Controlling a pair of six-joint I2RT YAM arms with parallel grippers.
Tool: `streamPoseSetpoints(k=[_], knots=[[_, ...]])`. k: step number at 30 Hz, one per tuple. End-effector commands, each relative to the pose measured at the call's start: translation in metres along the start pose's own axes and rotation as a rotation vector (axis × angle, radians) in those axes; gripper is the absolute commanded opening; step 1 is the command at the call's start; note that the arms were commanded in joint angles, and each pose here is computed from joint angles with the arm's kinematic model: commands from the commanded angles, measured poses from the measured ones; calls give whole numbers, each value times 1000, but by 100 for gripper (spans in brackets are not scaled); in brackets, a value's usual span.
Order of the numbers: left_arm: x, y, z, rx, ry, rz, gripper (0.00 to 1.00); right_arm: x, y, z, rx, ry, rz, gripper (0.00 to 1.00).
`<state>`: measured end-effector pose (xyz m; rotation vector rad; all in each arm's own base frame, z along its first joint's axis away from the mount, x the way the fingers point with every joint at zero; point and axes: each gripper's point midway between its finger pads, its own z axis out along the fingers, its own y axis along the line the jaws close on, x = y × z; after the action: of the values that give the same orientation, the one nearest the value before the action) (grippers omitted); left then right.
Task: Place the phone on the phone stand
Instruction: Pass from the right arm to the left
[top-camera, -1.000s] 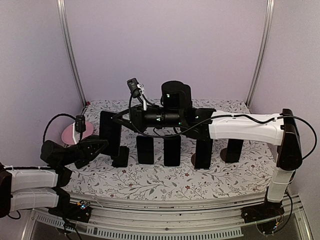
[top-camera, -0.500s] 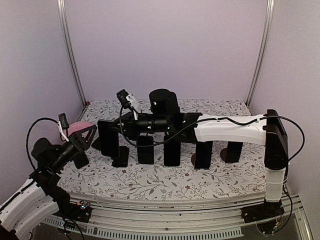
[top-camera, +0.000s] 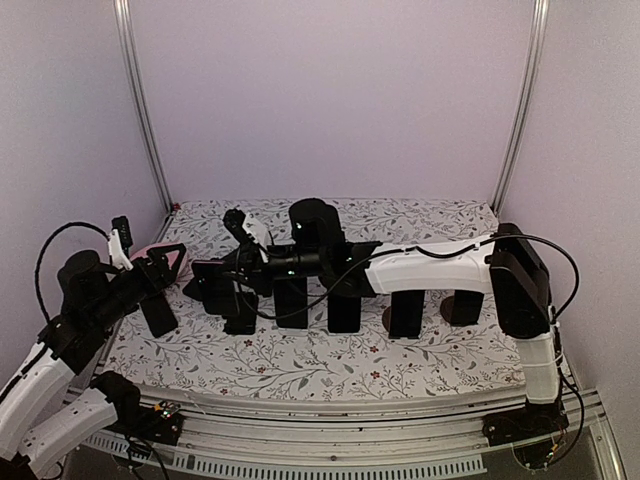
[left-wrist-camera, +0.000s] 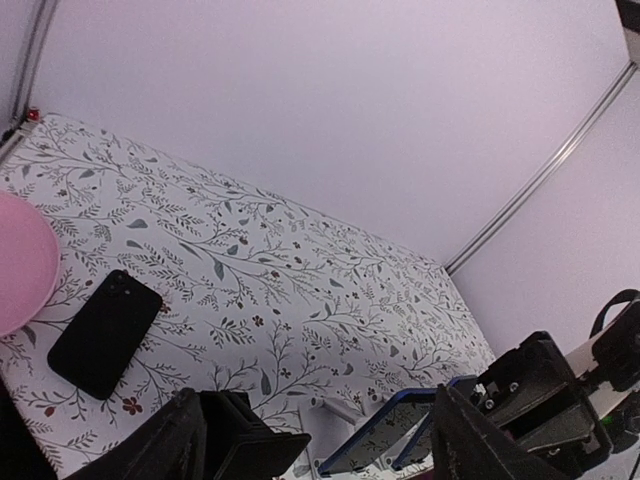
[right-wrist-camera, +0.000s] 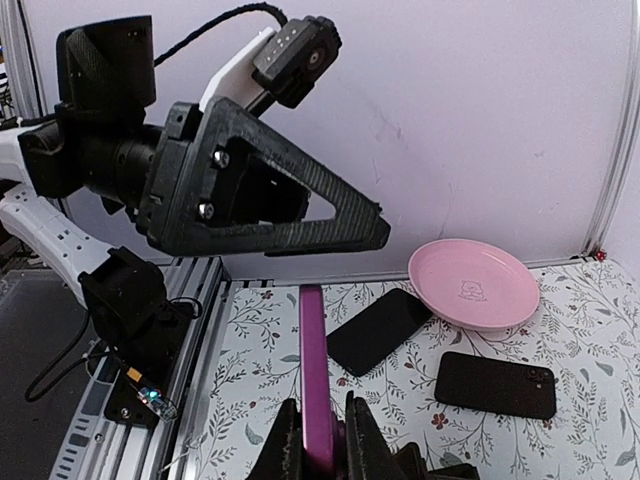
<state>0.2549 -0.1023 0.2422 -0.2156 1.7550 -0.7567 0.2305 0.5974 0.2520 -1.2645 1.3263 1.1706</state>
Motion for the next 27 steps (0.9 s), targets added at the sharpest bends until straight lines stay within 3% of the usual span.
streamPoseSetpoints(k=[1,27], knots=[[-10,-7,-5,-9,21,49,78,-19,-6,-2,-31,-109,-150,1],[-5,-10,-2,-5,70,69,78,46,-27,12,2,-22,-129,1]])
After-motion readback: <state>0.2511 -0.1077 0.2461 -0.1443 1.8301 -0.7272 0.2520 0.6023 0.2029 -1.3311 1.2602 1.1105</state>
